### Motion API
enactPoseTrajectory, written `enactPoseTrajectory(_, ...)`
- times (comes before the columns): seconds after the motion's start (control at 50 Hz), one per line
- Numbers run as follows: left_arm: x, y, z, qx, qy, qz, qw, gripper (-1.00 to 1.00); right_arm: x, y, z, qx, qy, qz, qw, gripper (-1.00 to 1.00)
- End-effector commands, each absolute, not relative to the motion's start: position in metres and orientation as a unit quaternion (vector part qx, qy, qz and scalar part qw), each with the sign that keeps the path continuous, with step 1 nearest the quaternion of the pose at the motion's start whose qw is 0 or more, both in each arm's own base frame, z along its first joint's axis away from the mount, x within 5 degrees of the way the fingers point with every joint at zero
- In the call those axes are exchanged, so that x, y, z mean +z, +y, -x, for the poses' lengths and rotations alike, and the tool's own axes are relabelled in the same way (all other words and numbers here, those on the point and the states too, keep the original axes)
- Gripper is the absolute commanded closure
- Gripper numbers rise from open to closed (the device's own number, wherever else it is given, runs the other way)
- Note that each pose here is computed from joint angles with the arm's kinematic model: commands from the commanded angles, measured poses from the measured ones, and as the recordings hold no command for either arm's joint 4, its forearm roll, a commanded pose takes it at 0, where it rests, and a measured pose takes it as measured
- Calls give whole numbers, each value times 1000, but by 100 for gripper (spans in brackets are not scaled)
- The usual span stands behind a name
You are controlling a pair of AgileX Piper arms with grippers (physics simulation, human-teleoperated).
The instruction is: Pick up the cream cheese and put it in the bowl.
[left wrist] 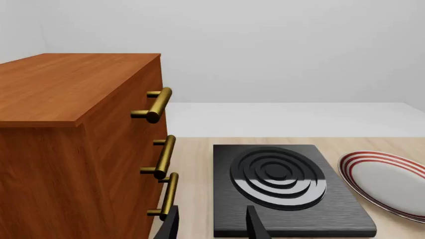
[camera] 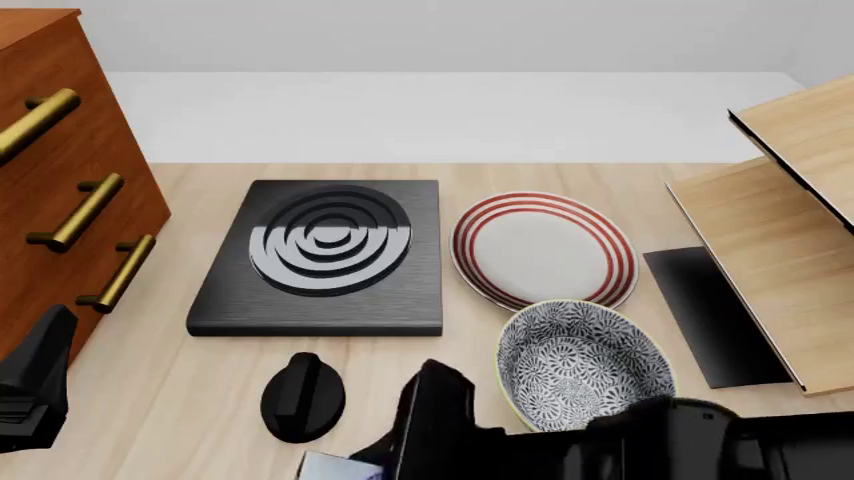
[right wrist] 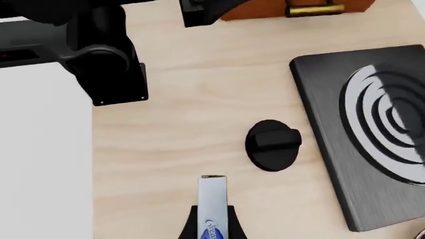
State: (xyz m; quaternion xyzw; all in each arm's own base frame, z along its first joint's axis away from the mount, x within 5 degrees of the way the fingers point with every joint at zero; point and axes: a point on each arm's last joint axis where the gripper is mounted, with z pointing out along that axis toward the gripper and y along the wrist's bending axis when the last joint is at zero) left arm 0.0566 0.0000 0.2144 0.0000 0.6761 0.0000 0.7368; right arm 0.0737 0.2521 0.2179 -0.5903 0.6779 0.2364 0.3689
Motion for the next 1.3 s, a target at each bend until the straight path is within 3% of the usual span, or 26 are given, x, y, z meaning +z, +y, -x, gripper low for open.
enactPoseTrajectory(0.02,214,0,-57,0,676,0,737,-100,257,218,-76,247,669,563,417,100)
enactPoseTrajectory(0.54,214,0,-57,0,676,0,737,-100,291,145,-91,231,692,457,509,100)
enactPoseTrajectory(1.3,214,0,-57,0,676,0,737,-100,266,99,-105,200,744,321,551,100)
